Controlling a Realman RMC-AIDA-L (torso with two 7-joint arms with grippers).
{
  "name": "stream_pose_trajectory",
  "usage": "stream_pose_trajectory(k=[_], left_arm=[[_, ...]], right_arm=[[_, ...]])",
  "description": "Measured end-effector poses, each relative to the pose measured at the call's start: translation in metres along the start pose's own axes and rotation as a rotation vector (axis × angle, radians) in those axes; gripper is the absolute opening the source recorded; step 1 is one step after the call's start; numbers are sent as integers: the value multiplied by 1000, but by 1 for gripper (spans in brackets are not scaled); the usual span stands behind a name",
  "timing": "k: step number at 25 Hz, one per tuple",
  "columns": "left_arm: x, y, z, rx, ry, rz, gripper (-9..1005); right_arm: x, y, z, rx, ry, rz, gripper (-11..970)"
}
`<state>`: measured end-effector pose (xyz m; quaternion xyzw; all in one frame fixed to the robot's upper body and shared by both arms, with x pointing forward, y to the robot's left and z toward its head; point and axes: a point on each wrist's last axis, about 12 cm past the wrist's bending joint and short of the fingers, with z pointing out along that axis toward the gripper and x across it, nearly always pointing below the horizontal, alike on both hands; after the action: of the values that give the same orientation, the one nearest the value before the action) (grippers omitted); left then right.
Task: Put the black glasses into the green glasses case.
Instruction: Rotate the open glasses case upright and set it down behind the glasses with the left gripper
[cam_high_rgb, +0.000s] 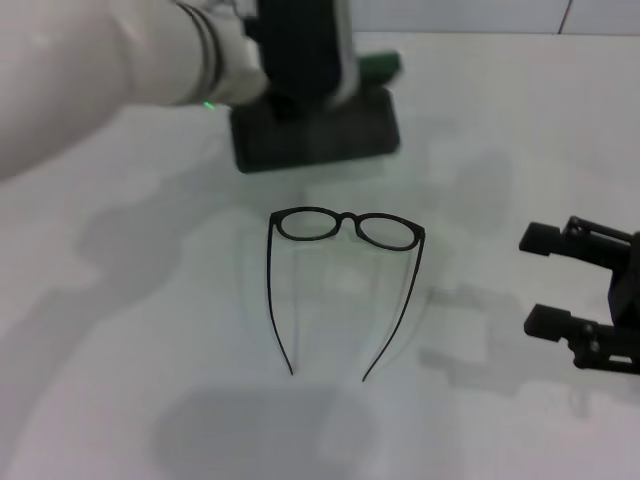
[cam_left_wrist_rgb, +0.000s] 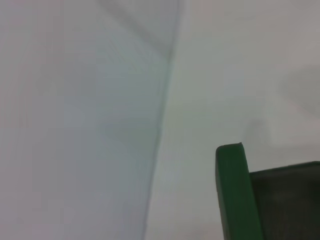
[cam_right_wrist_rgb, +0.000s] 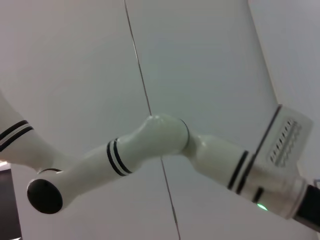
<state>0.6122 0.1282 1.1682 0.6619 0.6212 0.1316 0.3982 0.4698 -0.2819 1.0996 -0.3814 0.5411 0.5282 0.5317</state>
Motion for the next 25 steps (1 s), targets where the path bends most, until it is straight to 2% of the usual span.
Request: stream_pose_trajectory(k=[4,9,16,25], left_arm=[[-8,-16,20,51,-87,71,81],[-7,-22,31,76,-108,87,110],[1,-33,37,128,-84,90,150],[4,-38,36,153,-72,137,202]], right_arm=[[6,4,-2,14,-10,19,760],[9,5,-4,28,-19,23,760],[9,3,-3,36,-21,26,760],[9,2,-5,48,-22,29,761]])
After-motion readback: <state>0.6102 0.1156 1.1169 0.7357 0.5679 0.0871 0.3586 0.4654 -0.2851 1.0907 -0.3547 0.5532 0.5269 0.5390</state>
